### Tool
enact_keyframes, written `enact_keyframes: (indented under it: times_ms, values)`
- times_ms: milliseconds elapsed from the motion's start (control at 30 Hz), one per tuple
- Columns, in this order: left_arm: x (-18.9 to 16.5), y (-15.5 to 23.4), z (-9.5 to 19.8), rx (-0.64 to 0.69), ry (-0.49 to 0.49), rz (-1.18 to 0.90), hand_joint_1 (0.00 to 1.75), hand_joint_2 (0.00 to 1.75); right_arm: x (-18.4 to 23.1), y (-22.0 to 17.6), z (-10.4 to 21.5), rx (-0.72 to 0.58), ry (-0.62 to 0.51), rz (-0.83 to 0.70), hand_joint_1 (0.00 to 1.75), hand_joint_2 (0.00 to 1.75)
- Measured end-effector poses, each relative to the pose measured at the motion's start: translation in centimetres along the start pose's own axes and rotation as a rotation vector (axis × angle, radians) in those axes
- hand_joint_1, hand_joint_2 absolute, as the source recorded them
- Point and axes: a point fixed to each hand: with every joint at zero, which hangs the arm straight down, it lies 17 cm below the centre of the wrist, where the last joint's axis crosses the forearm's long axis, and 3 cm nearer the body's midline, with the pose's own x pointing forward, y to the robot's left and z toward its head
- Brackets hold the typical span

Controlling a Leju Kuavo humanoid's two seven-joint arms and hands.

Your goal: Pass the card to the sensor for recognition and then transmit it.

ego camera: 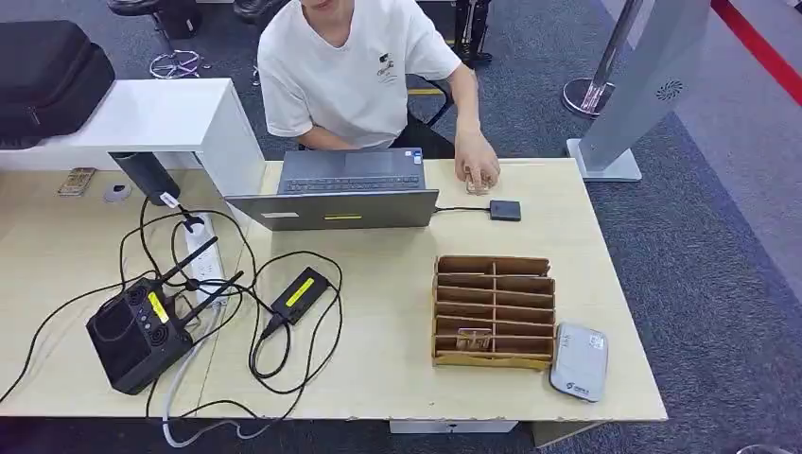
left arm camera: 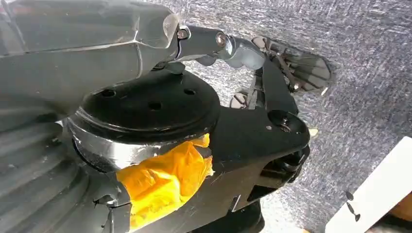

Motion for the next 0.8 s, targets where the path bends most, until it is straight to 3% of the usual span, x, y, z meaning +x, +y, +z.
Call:
enact_keyframes:
  times_ms: [67,133,267,400,467,600,800]
  values:
    - [-0.1,-0.1,0.0,0.001,0.004,0.000,0.00,1.75,-0.6,2.0,2.1,0.054,0.044,-0.025,0.00,1.75]
    - [-0.3,-0.1,0.0,0.001,0.009,-0.013,0.00,1.75,-2.5,4.1,4.6,0.114,0.196,-0.086,0.00,1.75]
    - [-0.4,-0.3,0.1,0.011,0.015,-0.004,0.00,1.75,2.2,8.0,9.4,0.240,0.100,-0.062,0.00,1.75]
    - [-0.6,-0.2,0.1,0.027,0.034,0.054,0.00,1.75,4.9,12.0,16.0,0.402,0.214,-0.168,0.00,1.75]
    - [-0.8,-0.2,0.1,0.026,0.050,0.078,0.00,1.75,7.9,13.4,19.0,0.476,0.193,-0.223,0.00,1.75]
    - [-0.9,-0.4,0.1,0.021,0.064,0.088,0.00,1.75,13.3,15.2,24.9,0.618,0.190,-0.319,0.00,1.75]
    - [-1.0,-0.3,0.1,0.033,0.069,0.097,0.00,1.75,20.3,15.7,31.3,0.779,0.169,-0.450,0.00,1.75]
